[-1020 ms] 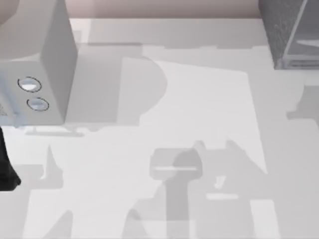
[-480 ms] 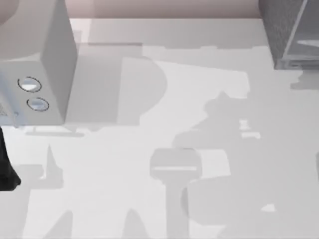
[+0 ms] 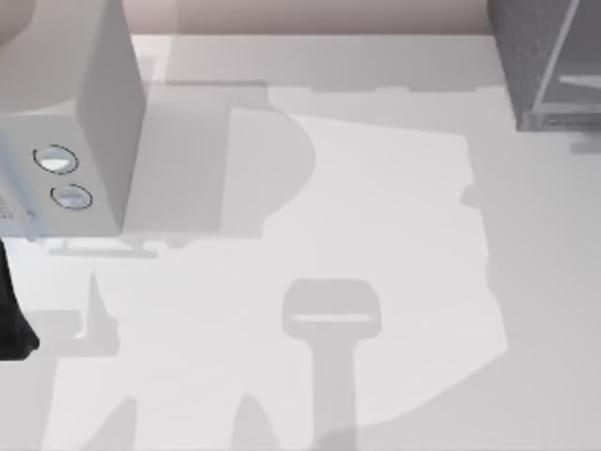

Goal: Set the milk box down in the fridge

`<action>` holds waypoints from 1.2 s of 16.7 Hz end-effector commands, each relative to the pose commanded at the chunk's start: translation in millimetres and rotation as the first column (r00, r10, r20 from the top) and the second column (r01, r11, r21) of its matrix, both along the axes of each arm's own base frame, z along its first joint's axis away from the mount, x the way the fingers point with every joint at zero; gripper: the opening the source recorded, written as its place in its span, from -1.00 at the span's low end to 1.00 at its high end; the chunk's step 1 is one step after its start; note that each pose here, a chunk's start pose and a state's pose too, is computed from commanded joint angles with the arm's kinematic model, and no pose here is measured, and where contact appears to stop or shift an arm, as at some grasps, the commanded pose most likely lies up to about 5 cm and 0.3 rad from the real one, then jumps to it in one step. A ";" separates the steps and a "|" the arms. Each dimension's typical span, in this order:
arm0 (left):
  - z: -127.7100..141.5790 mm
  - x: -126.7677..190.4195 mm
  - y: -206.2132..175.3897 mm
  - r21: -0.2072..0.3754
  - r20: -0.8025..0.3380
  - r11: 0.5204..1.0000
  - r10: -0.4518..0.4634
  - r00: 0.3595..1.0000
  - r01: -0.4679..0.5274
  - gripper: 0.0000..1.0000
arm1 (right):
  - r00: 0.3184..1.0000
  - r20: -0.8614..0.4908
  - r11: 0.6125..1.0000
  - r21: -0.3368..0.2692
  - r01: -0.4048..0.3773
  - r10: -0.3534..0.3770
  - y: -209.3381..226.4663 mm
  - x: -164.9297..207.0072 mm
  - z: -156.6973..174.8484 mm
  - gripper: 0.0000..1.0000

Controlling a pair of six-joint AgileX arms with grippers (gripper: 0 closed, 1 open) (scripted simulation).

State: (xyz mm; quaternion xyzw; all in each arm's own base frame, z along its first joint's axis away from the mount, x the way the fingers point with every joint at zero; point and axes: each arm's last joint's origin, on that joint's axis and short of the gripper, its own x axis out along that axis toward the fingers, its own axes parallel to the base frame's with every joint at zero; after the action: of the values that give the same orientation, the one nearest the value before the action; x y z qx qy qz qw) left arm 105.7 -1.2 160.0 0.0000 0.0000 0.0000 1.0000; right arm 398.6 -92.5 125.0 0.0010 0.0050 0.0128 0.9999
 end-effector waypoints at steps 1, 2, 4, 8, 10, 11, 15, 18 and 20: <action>0.0 0.0 0.0 0.000 0.000 1.000 0.000 1.000 0.000 1.00 | 1.000 0.004 1.000 0.000 0.006 -0.006 -3.8 3.0 -6.1 -1.00; 0.0 0.0 0.0 0.000 0.000 1.000 0.000 1.000 0.000 1.00 | 1.000 0.007 1.000 0.000 0.014 -0.014 -7.5 4.9 -10.8 -1.00; 0.0 0.0 0.0 0.000 0.000 1.000 0.000 1.000 0.000 1.00 | 1.000 0.009 1.000 0.000 0.024 -0.024 -11.4 6.3 -14.6 -1.00; 0.0 0.0 0.0 0.000 0.000 1.000 0.000 1.000 0.000 1.00 | 1.000 0.009 1.000 0.000 0.024 -0.024 -11.4 6.3 -14.6 -1.00; 0.0 0.0 0.0 0.000 0.000 1.000 0.000 1.000 0.000 1.00 | 1.000 0.006 1.000 0.002 0.020 -0.020 -9.4 6.0 -14.9 -1.00; 0.0 0.0 0.0 0.000 0.000 1.000 0.000 1.000 0.000 1.00 | 0.999 0.022 0.999 -0.004 0.032 -0.031 -12.3 7.5 -10.8 -1.00; 0.0 0.0 0.0 0.000 0.000 1.000 0.000 1.000 0.000 1.00 | 0.993 0.101 0.997 -0.034 0.065 -0.062 -22.2 23.6 10.4 -1.00; 0.0 0.0 0.0 0.000 0.000 1.000 0.000 1.000 0.000 1.00 | 0.995 0.090 0.998 -0.030 0.046 -0.043 -19.6 41.9 9.0 -1.00; 0.0 0.0 0.0 0.000 0.000 1.000 0.000 1.000 0.000 1.00 | 0.998 0.055 0.999 -0.017 0.030 -0.029 -16.3 54.9 1.1 -1.00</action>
State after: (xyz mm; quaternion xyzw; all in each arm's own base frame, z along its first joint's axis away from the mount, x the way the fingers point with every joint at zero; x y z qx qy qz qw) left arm 105.7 -1.2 160.0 0.0000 0.0000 0.0000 1.0000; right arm 453.5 -108.8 126.1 -0.0082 -0.0221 -0.0018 0.9997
